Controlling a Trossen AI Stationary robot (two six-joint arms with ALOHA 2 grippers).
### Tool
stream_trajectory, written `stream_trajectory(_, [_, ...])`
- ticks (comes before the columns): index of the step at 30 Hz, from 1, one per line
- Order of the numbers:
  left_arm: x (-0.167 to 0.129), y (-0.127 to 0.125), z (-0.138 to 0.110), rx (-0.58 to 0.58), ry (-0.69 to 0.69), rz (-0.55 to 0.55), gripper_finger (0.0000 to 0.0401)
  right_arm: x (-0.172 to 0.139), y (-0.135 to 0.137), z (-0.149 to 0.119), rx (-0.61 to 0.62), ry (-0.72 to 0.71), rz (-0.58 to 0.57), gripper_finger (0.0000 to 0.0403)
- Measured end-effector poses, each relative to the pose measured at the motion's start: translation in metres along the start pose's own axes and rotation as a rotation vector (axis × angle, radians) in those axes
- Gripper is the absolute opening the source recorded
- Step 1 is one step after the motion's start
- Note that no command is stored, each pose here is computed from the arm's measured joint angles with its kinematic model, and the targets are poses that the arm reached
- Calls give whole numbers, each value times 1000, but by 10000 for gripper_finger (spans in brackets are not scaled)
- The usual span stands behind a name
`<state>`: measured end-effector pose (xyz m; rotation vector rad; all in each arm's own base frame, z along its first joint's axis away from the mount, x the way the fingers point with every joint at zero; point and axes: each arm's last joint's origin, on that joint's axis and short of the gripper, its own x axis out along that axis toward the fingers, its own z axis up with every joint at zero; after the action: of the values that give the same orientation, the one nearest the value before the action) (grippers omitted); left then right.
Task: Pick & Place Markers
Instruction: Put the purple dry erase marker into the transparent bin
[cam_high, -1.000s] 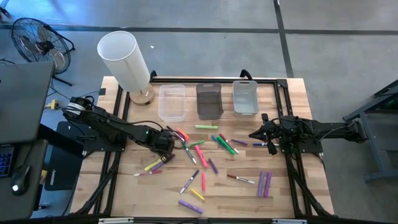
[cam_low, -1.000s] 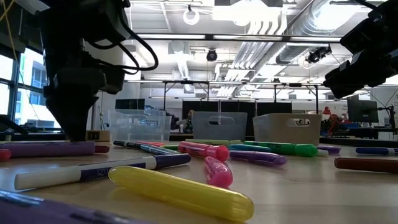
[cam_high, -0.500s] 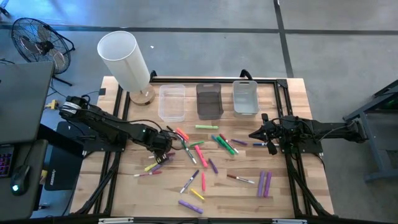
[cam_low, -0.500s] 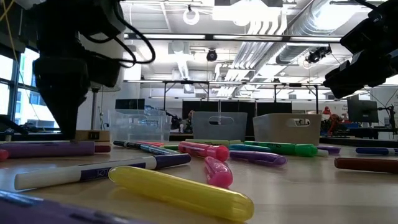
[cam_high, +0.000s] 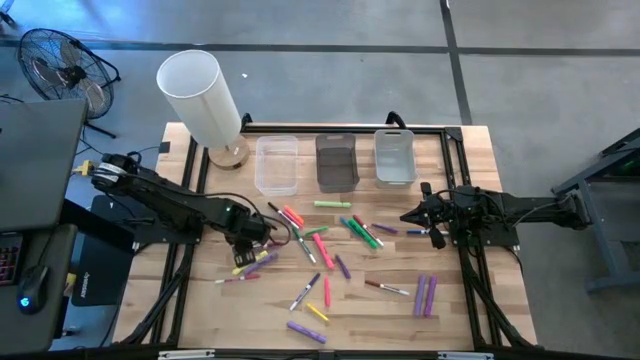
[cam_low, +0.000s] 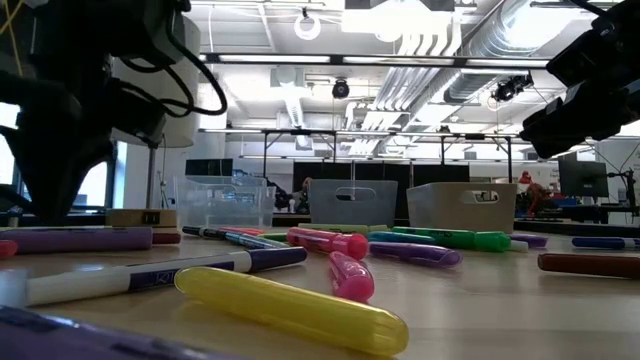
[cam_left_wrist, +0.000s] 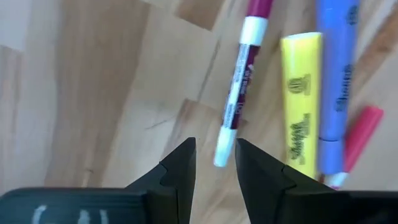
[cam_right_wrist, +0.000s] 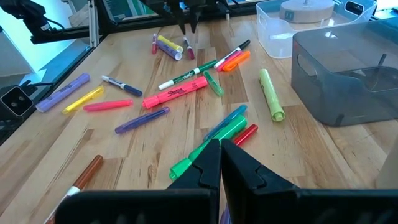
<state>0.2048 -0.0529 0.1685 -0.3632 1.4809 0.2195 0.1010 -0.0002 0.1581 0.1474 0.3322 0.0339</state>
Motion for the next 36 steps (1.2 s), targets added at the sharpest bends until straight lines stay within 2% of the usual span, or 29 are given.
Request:
stream_trajectory(11, [0,0,2,-8,-38,20,108,0,0,0,1,6,-1,3])
stream_trajectory(23, [0,-4,7,-6,-76,-24,108,1,0,0,1,7,-1,3])
stream_trajectory(36, [1,-13,0,58,-74,-28,108,0,0,0,1,7,-1,2])
